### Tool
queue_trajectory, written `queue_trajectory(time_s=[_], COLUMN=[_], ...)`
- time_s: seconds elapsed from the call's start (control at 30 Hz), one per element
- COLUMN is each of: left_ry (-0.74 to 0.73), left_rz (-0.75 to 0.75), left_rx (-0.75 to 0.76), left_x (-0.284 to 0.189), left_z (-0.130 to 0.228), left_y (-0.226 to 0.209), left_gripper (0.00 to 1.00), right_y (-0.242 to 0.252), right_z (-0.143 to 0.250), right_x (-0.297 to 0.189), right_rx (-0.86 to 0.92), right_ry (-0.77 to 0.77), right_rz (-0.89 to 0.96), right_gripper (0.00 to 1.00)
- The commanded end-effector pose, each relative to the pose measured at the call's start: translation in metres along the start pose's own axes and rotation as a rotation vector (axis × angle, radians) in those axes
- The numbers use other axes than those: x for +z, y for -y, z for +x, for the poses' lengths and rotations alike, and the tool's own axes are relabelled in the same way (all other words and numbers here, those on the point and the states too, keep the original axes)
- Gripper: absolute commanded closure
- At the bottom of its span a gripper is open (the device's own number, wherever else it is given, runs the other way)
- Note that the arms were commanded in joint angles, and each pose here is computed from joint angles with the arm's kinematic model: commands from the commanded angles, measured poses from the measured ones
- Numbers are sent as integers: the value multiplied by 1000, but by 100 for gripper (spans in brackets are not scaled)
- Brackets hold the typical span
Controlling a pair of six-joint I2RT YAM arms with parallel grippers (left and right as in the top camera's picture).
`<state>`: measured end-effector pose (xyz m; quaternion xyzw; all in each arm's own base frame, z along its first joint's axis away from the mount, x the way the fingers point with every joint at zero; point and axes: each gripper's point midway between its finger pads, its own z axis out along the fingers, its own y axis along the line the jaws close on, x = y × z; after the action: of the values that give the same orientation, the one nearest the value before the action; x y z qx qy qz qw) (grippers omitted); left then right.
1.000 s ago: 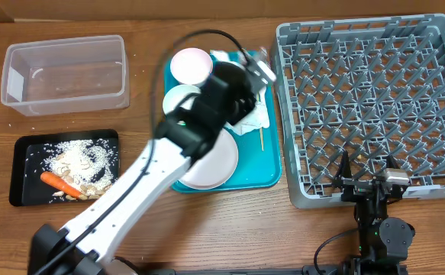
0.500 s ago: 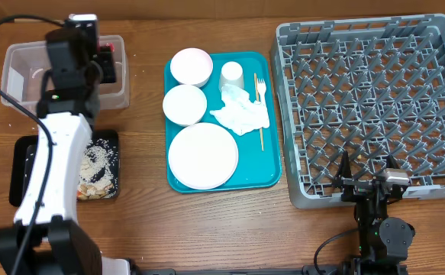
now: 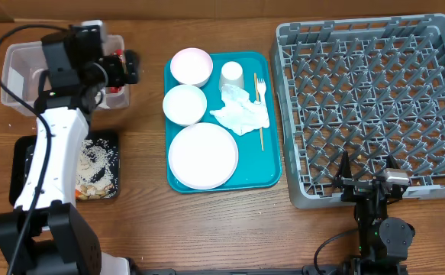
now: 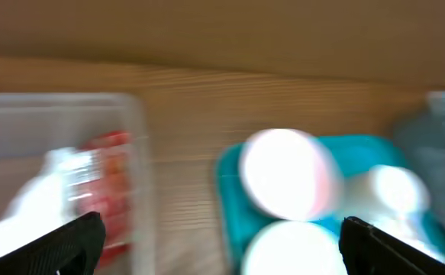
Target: Sort waste into correct bins and load items into the dishwasher rack
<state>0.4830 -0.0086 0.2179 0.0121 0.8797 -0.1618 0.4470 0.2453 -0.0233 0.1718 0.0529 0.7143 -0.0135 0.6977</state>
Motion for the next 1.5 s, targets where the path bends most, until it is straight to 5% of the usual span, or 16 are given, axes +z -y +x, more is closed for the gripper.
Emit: queue_trajectory(time_s=[0.0, 0.2, 0.37, 0.43, 0.83, 1.3, 1.47], left_ry=[-51, -210, -253, -258, -474, -499, -491], left_rz=[503, 651, 107, 38, 193, 149, 150], left_rx=[18, 72, 318, 410, 846, 882, 881], left_x=[-23, -22, 15, 21, 83, 125, 126], left_z=[5, 52, 99, 110, 208, 241, 240], left_y=[118, 211, 208, 211, 221, 206, 207], left_gripper=[0, 0, 0, 0, 6, 11, 33], right_y=[2, 2, 2, 2, 2, 2, 2], right_z=[1, 1, 1, 1, 1, 1, 1], right_x=[0, 0, 0, 0, 0, 0, 0], right_rx=[-4, -4, -4, -4, -4, -4, -4], right_ry=[6, 6, 6, 6, 6, 6, 6], right_rz=[11, 11, 11, 11, 11, 11, 11], right_gripper=[0, 0, 0, 0, 0, 0, 0])
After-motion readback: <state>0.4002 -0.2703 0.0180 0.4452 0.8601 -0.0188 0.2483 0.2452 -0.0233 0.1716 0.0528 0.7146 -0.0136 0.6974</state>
